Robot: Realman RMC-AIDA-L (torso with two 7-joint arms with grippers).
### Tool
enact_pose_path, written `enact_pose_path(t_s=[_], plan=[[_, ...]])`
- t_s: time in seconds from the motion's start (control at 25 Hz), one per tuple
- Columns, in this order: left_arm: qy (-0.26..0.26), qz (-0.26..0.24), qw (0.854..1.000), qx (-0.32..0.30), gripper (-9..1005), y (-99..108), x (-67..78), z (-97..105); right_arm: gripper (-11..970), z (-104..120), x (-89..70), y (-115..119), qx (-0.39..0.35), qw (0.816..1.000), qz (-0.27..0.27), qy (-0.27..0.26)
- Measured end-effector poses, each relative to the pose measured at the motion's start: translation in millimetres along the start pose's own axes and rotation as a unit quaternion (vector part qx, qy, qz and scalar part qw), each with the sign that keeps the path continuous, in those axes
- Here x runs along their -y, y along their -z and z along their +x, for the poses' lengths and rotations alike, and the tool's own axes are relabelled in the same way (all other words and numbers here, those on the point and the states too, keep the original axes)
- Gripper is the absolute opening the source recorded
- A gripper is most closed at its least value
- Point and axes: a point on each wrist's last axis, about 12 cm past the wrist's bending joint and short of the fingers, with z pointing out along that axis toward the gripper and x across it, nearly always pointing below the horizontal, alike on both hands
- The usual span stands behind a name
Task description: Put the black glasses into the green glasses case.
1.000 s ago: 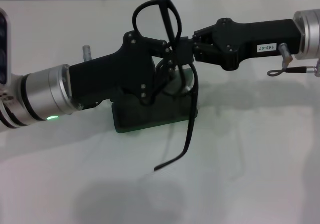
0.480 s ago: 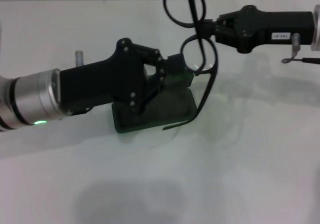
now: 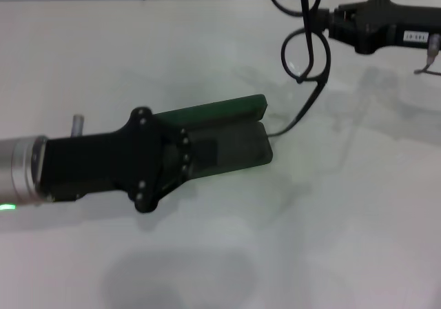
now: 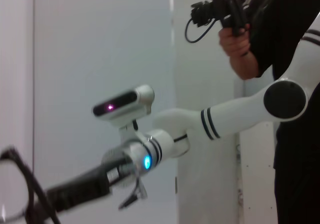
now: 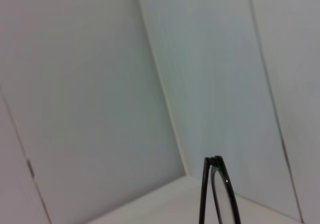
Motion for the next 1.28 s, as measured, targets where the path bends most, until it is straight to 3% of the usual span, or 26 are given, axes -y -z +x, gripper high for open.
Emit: enact_pose_path(t_s=[0.2,0.4,0.72,1.28], plan=[[0.012,-0.016,1.0,-0.001,-1,-2,10.0,12,52,-3,0.5,0,0.024,0.999,0.003,-0.042],[0.031,-0.035,0.999,-0.013,-1,-15,7.4,25,53,-4,-5.7,-6,0.05,0.996,-0.023,-0.071],[0.025,-0.009,1.0,0.003,-1,-41,-3.0,23,55,4,-14.3,-23,0.051,0.992,-0.056,-0.104],[0.011,-0.021,0.999,0.023,-1,-49,-15.9,14,58,13,-23.0,-37,0.025,0.99,-0.081,-0.112]])
